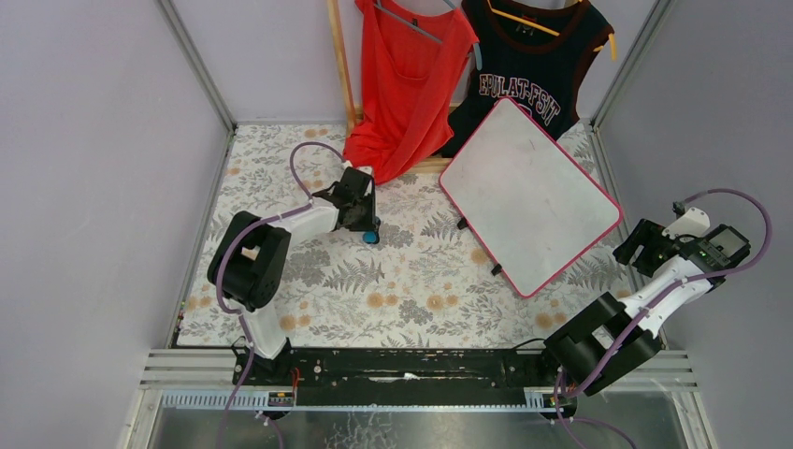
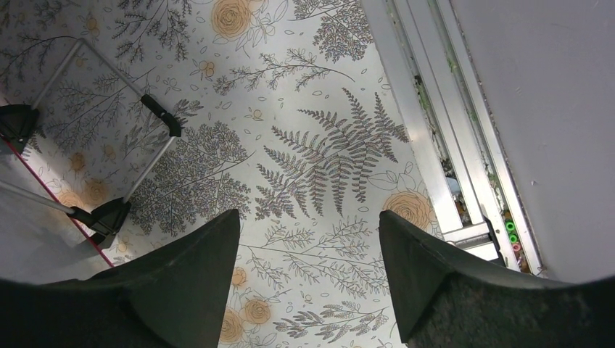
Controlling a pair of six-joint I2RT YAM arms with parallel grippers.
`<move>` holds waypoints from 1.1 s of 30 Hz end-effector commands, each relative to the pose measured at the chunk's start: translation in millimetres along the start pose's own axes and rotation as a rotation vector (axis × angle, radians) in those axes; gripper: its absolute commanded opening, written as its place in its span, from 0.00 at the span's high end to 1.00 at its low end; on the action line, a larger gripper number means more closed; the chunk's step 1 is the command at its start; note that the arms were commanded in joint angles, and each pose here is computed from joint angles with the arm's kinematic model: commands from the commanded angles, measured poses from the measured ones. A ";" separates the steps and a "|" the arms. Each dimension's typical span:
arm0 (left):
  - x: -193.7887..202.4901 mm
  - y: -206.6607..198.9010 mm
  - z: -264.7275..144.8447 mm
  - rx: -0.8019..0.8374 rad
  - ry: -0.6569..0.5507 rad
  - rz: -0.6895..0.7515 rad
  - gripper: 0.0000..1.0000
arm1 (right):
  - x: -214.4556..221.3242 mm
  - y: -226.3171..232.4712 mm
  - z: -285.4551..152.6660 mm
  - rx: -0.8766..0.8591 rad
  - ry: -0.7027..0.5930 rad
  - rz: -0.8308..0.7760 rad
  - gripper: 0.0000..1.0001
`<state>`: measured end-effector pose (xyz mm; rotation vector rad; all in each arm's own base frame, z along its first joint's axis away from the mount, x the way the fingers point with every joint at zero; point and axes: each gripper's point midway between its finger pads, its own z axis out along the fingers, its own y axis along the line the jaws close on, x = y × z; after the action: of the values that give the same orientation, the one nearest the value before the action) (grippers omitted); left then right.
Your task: Erase the whiteboard
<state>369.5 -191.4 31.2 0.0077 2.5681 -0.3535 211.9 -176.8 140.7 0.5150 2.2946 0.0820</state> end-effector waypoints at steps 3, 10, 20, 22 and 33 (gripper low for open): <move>-1.2 -21.1 -12.1 0.103 0.030 0.002 0.87 | -8.9 1.8 -1.7 -0.010 -0.038 -0.010 0.24; -12.2 -32.1 -19.2 0.152 -0.009 -0.010 0.59 | -10.5 5.7 -3.6 -0.026 -0.046 -0.025 0.24; -52.9 -31.8 -59.2 0.134 -0.209 -0.007 0.44 | -9.9 11.1 -3.2 -0.058 -0.050 -0.026 0.24; -62.4 -31.3 -71.8 0.132 -0.271 -0.011 0.44 | -10.6 12.5 -3.2 -0.064 -0.054 -0.029 0.24; -77.4 -21.4 -92.0 0.084 -0.361 -0.019 0.00 | -7.5 22.8 -4.8 -0.114 -0.061 -0.052 0.00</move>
<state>379.8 -188.9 147.7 -0.0256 2.2407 -0.4517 218.9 -166.0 145.6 0.4561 2.2602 0.1562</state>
